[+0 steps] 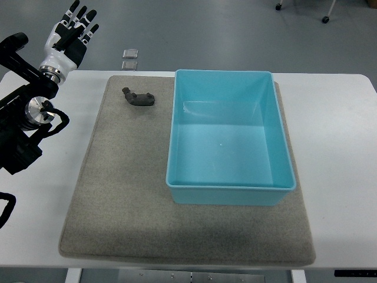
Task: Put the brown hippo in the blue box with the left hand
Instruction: 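Reach the left hand forward over the brown hippo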
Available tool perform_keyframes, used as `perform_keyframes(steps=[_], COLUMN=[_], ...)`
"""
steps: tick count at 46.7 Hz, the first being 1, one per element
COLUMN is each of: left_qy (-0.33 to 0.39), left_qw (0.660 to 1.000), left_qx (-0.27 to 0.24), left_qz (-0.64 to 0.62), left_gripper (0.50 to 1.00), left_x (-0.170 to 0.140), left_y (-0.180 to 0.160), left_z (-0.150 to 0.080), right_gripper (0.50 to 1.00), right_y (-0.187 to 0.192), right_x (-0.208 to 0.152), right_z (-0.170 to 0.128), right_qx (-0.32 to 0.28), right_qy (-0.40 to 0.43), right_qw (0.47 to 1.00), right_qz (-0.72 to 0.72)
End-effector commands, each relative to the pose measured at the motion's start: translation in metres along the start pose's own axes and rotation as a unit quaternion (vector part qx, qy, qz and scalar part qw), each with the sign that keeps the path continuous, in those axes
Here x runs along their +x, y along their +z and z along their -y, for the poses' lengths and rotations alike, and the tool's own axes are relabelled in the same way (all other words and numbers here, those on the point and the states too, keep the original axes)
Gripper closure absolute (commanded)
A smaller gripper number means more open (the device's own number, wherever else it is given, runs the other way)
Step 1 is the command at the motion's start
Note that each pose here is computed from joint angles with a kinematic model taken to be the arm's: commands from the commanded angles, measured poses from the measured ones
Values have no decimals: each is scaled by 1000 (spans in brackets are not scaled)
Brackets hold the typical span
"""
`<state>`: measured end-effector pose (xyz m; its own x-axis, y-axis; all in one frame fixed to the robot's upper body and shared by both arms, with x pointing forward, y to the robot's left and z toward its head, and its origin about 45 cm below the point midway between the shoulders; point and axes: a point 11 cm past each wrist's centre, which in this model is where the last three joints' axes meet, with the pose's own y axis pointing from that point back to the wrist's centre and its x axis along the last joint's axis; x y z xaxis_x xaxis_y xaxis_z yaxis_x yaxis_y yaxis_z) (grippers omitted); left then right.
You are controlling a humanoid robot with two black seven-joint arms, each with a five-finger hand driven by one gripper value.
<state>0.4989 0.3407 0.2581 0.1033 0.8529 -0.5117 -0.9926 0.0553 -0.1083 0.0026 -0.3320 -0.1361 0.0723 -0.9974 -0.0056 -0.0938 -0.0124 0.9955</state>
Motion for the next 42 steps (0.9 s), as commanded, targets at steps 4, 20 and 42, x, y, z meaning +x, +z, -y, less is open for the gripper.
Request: perform_keyframes(steps=[4, 20, 42], left_qy=[-8, -70, -151], left_qw=[1000, 997, 962], left_qx=[13, 12, 76], left_qz=[13, -7, 215], left_gripper=[504, 504, 525], left_x=[-3, -17, -44], left_y=[-5, -3, -7], left_z=[-1, 0, 9], right_gripper=[564, 564, 564], right_y=[0, 0, 0], right_x=[0, 0, 0], right_z=[0, 0, 0], right_qx=[0, 0, 0], right_qy=[0, 0, 0], right_qw=[1000, 1000, 1000], right_qz=[0, 0, 0])
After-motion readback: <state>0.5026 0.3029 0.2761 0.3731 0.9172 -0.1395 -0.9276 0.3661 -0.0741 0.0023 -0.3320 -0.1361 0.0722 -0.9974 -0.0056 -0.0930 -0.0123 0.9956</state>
